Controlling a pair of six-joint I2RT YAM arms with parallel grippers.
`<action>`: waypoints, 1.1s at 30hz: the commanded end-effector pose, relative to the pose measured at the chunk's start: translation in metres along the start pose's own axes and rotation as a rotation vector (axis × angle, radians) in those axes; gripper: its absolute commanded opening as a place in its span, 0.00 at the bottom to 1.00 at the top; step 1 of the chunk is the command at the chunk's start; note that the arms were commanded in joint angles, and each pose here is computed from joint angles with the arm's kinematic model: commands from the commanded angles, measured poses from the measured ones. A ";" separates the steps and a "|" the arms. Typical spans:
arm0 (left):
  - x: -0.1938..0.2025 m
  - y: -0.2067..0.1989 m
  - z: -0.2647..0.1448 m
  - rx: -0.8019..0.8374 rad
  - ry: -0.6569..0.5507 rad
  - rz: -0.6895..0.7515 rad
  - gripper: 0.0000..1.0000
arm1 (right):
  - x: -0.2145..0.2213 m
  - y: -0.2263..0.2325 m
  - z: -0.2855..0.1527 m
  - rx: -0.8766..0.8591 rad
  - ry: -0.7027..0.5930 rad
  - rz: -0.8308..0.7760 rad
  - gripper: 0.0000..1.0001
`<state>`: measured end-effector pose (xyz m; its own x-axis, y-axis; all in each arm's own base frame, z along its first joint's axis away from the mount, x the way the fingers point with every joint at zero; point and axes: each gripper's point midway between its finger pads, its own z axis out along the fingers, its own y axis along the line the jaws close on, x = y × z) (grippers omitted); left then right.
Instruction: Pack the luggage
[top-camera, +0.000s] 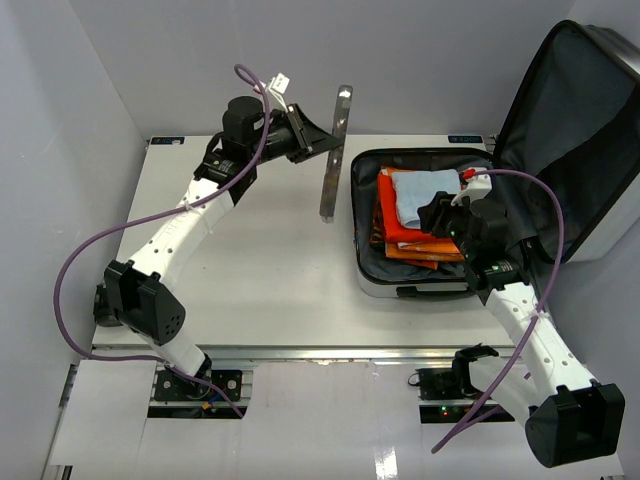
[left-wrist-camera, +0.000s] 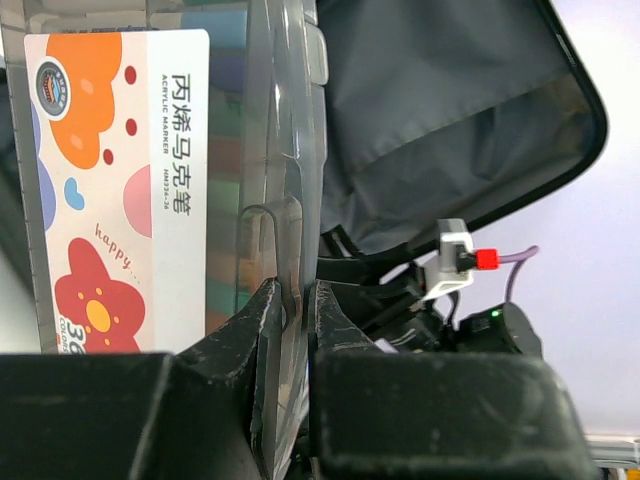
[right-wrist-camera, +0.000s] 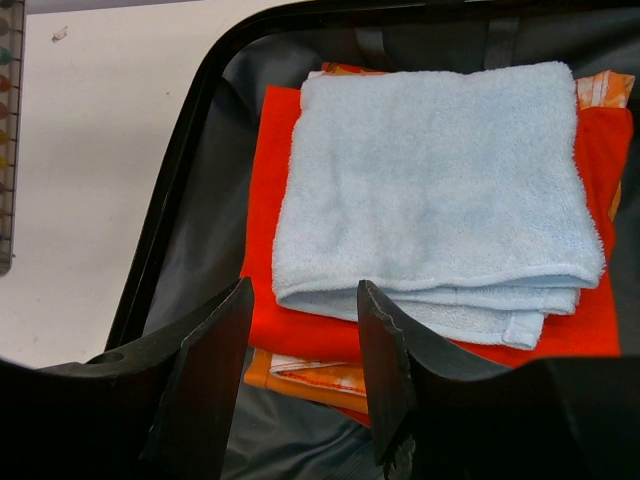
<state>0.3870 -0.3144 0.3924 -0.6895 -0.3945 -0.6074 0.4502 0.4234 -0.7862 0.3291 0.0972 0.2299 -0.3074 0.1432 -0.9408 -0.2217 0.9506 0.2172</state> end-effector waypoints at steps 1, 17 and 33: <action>-0.018 -0.050 0.006 0.105 -0.127 -0.002 0.00 | -0.017 -0.006 -0.001 0.037 -0.047 -0.002 0.52; 0.024 -0.015 0.070 0.025 -0.174 -0.178 0.00 | -0.016 -0.018 -0.004 0.088 -0.060 0.008 0.52; 0.047 0.011 0.101 0.019 -0.169 -0.243 0.00 | -0.013 -0.020 -0.002 0.092 -0.050 0.011 0.52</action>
<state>0.4231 -0.4044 0.3274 -0.6950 -0.5941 -0.4051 0.2607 0.3168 -0.9119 0.3337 0.0801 0.2304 -0.2903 0.1534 -0.9445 -0.1451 0.9686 0.2020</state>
